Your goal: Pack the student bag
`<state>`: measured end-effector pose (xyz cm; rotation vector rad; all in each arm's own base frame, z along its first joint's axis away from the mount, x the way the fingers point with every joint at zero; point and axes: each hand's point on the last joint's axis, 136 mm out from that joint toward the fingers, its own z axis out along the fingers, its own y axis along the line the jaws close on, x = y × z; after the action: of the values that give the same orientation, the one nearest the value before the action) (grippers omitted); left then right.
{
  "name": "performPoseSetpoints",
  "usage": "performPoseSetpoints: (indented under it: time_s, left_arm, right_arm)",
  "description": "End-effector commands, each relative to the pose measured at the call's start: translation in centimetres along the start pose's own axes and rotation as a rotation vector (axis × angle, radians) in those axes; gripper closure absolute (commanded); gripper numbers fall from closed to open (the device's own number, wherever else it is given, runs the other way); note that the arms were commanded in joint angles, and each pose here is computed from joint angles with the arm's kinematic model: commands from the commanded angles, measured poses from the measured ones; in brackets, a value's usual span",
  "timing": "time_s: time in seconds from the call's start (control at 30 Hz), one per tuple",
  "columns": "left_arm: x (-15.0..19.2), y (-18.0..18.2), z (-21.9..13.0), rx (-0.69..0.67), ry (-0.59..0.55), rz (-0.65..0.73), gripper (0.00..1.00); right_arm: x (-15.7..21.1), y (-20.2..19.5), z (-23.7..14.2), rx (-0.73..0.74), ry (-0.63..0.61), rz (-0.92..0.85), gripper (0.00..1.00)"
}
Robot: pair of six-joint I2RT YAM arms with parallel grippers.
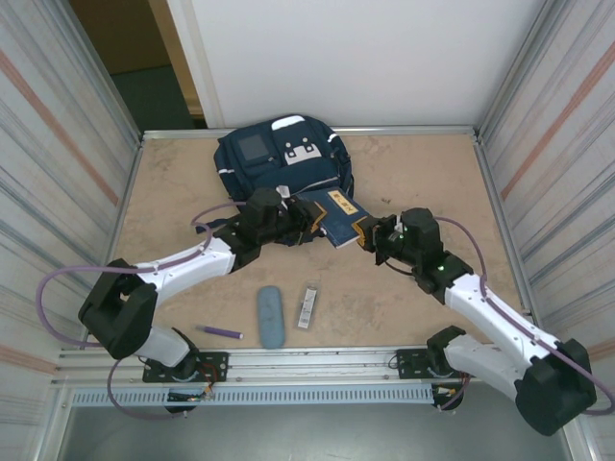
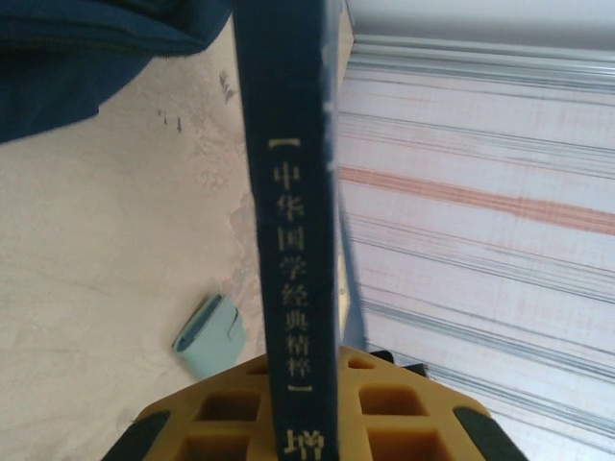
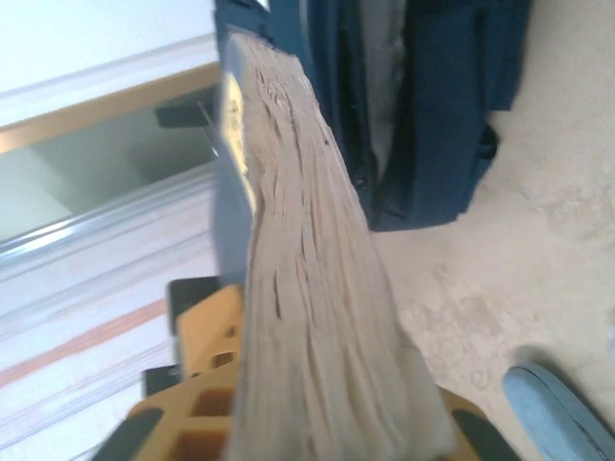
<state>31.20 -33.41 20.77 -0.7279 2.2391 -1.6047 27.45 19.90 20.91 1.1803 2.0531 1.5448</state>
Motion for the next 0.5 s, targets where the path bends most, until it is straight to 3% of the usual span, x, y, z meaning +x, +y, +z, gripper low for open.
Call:
performPoseSetpoints:
  time_s: [0.0, 0.13, 0.23, 0.33, 0.47]
  left_arm:
    - [0.2, -1.0, -1.0, 0.038, 0.01, 0.046, 0.81]
    - [-1.4, 0.5, -2.1, -0.044, -0.014, 0.152, 0.55]
    - [-3.4, 1.8, -3.5, -0.114, -0.038, 0.246, 0.48]
    - [-4.4, 0.2, -4.5, -0.059, -0.015, 0.588, 0.47]
    - [-4.8, -0.3, -4.9, -0.169, 0.011, 1.089, 0.46]
  right_arm:
    - [-1.3, 2.5, -1.6, -0.064, -0.116, -0.052, 1.0]
    - [-1.3, 4.0, -2.4, -0.097, -0.133, -0.103, 1.0]
    - [-1.1, 5.0, -2.8, -0.109, -0.134, -0.152, 1.0]
    - [-1.2, 6.1, -3.5, -0.112, -0.149, -0.223, 1.0]
    - [-1.7, 7.4, -5.0, -0.079, -0.201, -0.334, 1.0]
